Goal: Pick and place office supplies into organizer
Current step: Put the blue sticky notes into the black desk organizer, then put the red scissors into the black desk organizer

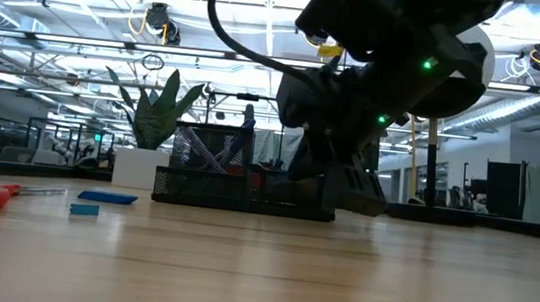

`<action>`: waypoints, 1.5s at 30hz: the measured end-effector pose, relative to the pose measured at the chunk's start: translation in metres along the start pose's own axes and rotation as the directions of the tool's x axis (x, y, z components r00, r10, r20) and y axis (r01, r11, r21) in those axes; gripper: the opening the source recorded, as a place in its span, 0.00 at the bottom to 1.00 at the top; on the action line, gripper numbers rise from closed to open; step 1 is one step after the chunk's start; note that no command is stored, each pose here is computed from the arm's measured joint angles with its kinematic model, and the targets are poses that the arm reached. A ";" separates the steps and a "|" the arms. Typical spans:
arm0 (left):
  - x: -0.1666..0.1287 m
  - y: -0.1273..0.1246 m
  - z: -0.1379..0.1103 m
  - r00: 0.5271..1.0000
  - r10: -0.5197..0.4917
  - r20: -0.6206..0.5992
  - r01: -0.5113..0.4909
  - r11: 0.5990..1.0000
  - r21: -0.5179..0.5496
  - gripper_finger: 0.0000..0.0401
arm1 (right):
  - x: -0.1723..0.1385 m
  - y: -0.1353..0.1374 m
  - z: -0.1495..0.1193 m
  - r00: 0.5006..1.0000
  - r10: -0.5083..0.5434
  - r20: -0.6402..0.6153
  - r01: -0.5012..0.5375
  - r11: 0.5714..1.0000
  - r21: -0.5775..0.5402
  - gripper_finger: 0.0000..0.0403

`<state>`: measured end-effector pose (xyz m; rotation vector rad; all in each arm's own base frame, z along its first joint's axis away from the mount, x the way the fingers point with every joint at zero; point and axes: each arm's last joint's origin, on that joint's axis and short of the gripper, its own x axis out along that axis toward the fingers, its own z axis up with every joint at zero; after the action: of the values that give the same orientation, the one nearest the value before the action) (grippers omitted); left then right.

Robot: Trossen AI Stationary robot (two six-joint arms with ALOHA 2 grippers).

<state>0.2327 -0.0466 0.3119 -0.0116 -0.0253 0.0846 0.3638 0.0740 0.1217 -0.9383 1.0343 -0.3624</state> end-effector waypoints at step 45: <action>-0.001 -0.002 0.000 1.000 -0.017 -0.001 0.017 1.000 -0.005 0.30 | -0.016 -0.017 0.010 0.995 -0.034 0.095 0.031 0.999 0.035 0.33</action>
<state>0.2324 -0.0488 0.3119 -0.0160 -0.0251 0.0677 0.3667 0.0792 0.1465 -0.9348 0.9242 -0.3579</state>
